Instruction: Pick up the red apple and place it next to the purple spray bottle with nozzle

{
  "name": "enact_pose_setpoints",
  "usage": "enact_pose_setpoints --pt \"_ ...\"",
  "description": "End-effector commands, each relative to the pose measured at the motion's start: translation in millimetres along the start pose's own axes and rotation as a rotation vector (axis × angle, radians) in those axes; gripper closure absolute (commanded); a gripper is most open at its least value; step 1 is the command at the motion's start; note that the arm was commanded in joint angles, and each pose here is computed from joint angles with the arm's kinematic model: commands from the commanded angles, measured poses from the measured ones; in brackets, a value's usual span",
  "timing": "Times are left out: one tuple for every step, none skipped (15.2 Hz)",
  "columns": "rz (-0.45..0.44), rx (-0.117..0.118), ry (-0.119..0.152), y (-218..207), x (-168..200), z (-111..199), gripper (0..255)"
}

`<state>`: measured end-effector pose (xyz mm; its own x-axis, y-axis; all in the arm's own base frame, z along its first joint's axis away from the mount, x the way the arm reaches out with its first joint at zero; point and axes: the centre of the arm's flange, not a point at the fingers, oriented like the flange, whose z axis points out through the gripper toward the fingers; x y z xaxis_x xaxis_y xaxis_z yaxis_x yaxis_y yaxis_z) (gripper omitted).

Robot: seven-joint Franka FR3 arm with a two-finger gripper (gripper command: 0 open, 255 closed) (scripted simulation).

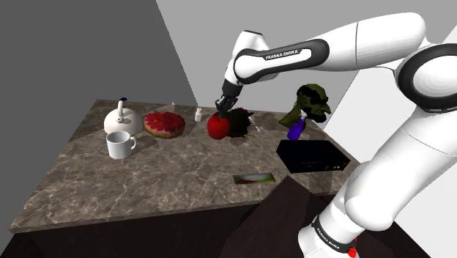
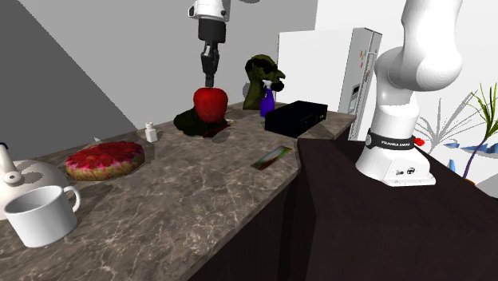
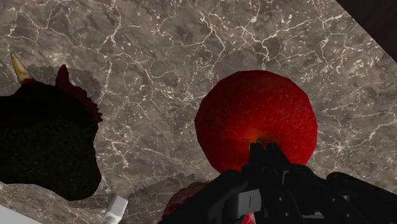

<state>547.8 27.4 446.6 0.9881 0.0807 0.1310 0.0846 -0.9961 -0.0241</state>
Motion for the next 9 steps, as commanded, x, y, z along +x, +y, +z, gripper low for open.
enact_pose_setpoints --pt "0.0 0.0 0.0 -0.2 1.4 -12.1 255" --pt "0.0 0.0 0.0 -0.3 2.1 -17.3 255" --pt "0.0 0.0 0.0 -0.5 2.8 -22.6 255" --pt "0.0 0.0 0.0 -0.6 3.5 -27.8 255" --pt "0.0 0.0 0.0 -0.7 4.2 -33.0 255" --pt "0.0 0.0 0.0 -0.8 4.9 -38.3 255" --pt "0.0 0.0 0.0 -1.0 5.5 -43.5 255" --pt "0.0 0.0 0.0 -1.1 6.2 -48.7 255" --pt "0.0 0.0 0.0 -1.2 6.9 -54.0 255"
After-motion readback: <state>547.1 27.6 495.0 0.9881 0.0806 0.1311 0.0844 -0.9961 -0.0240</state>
